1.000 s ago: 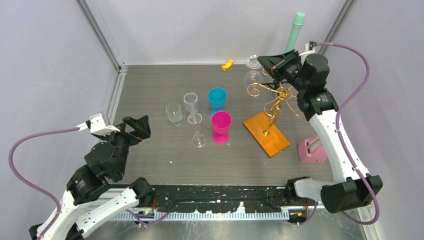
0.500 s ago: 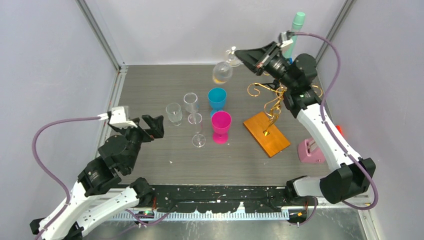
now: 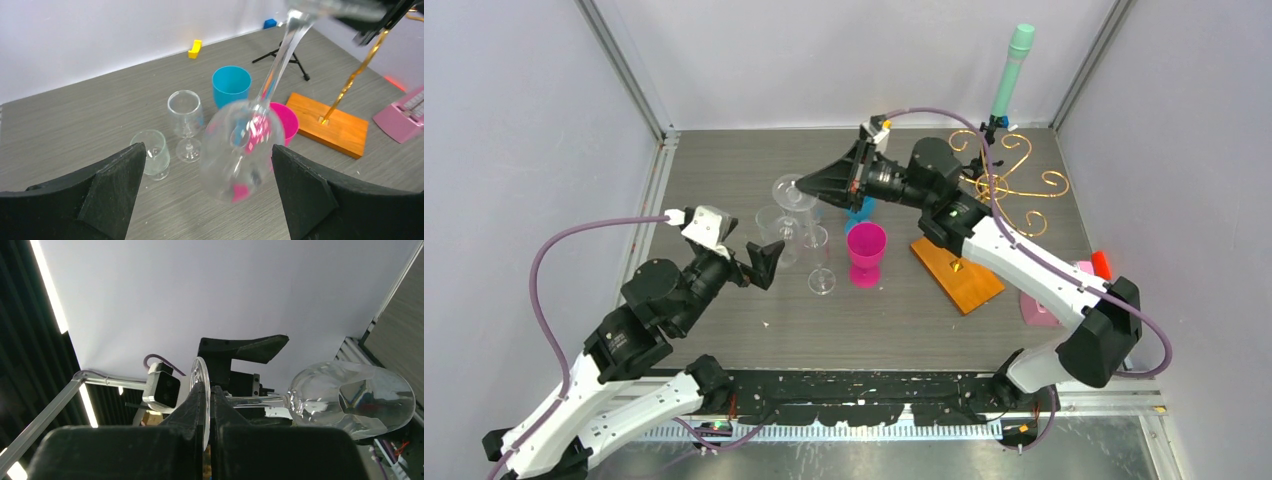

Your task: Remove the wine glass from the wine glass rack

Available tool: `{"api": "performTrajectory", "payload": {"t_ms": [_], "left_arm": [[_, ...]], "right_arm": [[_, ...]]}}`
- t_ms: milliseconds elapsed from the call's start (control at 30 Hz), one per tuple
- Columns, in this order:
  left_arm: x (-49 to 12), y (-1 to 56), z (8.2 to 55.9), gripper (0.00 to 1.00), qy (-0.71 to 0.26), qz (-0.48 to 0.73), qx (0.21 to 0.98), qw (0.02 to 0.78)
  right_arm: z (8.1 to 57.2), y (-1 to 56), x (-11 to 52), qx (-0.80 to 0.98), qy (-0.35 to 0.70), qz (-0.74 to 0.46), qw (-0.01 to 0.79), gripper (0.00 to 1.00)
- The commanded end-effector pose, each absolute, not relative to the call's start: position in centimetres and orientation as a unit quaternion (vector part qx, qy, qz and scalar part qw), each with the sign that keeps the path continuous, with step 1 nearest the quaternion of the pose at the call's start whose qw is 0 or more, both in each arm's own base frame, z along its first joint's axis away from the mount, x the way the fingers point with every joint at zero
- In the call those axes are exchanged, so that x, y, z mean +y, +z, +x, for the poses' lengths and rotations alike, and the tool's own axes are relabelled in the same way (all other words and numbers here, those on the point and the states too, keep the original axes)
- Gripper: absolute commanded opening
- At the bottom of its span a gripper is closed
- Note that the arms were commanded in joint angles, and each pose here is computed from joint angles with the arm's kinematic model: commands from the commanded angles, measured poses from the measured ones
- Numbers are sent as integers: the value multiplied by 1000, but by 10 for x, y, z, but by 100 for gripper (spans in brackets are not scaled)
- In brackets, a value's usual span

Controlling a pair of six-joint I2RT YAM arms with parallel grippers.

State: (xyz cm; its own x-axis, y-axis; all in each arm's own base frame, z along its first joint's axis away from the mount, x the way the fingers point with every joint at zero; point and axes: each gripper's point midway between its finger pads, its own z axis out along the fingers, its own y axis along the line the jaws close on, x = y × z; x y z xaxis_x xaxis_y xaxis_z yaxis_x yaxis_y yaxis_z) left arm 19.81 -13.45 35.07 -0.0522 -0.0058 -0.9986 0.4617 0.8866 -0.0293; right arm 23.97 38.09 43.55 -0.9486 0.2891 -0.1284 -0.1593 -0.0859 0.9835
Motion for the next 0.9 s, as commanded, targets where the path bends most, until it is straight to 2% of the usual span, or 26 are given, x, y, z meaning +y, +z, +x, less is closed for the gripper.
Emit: {"api": "performTrajectory", "payload": {"t_ms": [0, 133, 167, 267, 433, 700, 867], "left_arm": [[-144, 389, 190, 100, -216, 180, 652, 704], [-148, 393, 189, 99, -228, 181, 638, 713], [-144, 410, 187, 96, -234, 170, 626, 724], [-149, 390, 197, 77, -218, 166, 645, 714], [-148, 387, 202, 59, -212, 154, 649, 714], [-161, 387, 198, 61, -229, 184, 642, 708], [-160, 389, 199, 50, -227, 184, 642, 709]], "right_arm": [[214, 478, 391, 615, 776, 22, 139, 0], [203, 476, 407, 614, 783, 21, 93, 0], [202, 477, 408, 612, 786, 21, 86, 0], [197, 479, 414, 606, 792, 14, 68, 0], [192, 479, 417, 604, 795, 8, 59, 0], [184, 479, 428, 602, 798, 3, 33, 0], [181, 479, 433, 602, 798, -1, 23, 0]]}}
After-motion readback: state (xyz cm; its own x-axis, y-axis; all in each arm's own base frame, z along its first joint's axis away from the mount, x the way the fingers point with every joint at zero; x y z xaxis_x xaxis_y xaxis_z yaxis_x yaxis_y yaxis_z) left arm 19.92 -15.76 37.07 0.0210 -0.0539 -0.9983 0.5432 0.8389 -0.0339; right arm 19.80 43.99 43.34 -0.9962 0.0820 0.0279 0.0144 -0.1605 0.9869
